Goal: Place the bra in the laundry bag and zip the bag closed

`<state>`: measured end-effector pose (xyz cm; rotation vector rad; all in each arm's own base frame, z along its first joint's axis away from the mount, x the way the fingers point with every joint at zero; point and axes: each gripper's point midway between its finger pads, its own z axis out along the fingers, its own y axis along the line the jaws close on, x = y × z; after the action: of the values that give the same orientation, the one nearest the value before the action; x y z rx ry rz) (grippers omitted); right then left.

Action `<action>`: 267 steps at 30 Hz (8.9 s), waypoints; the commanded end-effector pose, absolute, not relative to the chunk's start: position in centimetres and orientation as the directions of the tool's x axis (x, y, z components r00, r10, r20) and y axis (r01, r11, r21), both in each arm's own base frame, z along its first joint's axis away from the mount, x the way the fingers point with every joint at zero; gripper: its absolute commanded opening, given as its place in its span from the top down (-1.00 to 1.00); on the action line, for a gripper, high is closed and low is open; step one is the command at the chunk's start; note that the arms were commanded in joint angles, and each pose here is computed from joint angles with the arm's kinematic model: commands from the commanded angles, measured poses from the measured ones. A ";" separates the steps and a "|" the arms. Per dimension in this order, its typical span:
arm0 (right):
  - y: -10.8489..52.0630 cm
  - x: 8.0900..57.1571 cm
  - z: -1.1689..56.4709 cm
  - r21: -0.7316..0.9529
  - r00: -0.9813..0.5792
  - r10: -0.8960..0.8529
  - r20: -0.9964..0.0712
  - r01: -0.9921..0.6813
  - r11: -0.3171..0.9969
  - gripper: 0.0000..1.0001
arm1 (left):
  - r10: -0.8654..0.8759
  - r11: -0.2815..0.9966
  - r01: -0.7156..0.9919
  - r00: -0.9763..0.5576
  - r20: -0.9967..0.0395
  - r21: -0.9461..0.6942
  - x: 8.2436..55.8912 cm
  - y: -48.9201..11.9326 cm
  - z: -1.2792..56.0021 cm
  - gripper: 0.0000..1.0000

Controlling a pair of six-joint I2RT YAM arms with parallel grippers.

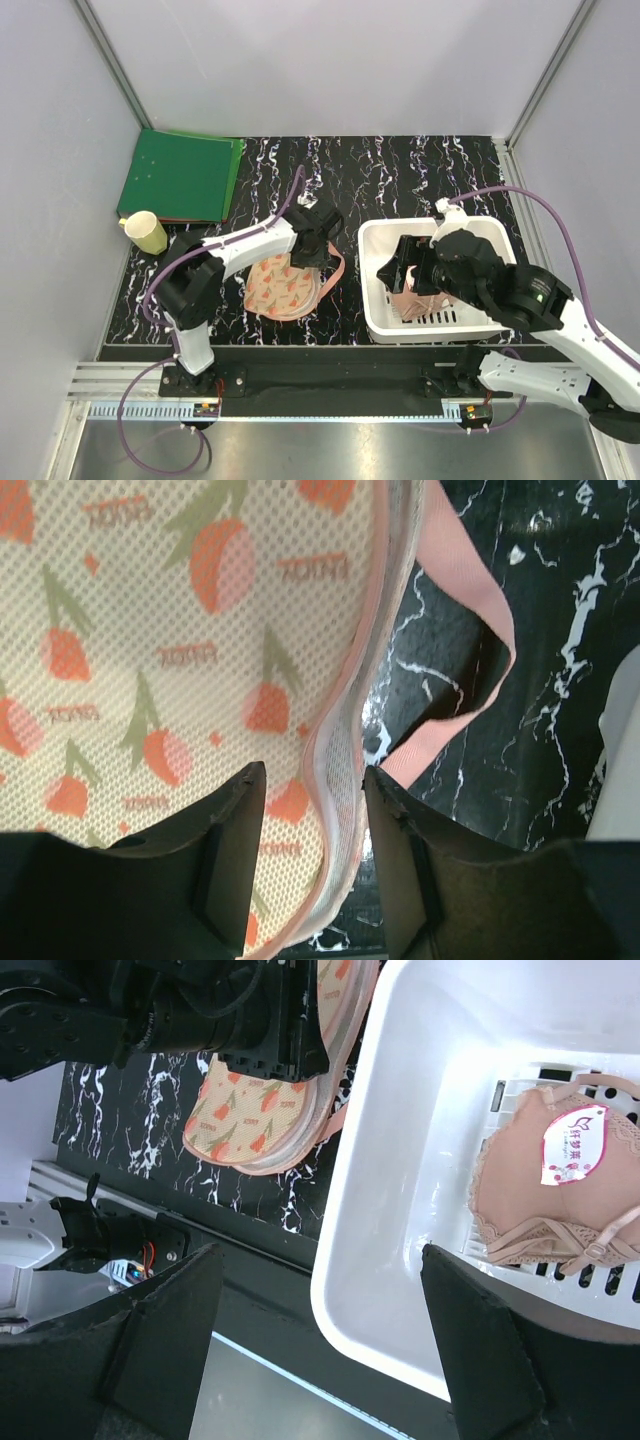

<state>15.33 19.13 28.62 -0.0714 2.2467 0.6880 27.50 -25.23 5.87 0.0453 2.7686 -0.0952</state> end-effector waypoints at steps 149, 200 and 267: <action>37.7 21.6 22.7 0.756 -0.878 -0.278 -0.389 -0.477 0.448 -0.65 | -0.495 0.824 -0.256 -0.760 -0.422 -0.505 17.4 -11.2 21.6 -0.98; 37.9 30.5 11.4 0.609 -0.962 -0.125 -0.241 -0.250 0.753 -0.54 | -0.595 0.416 -0.271 -0.803 -0.034 -0.868 31.8 -14.7 13.9 1.00; 32.8 26.9 19.9 0.584 -0.898 -0.170 -0.405 -0.398 0.707 -0.55 | -0.354 0.809 -0.222 -0.923 -0.151 -0.545 24.1 -12.9 6.9 0.34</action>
<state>27.93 33.48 18.63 -0.4141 2.6211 0.9673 22.44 -11.81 5.72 -0.4588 2.8344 -0.6927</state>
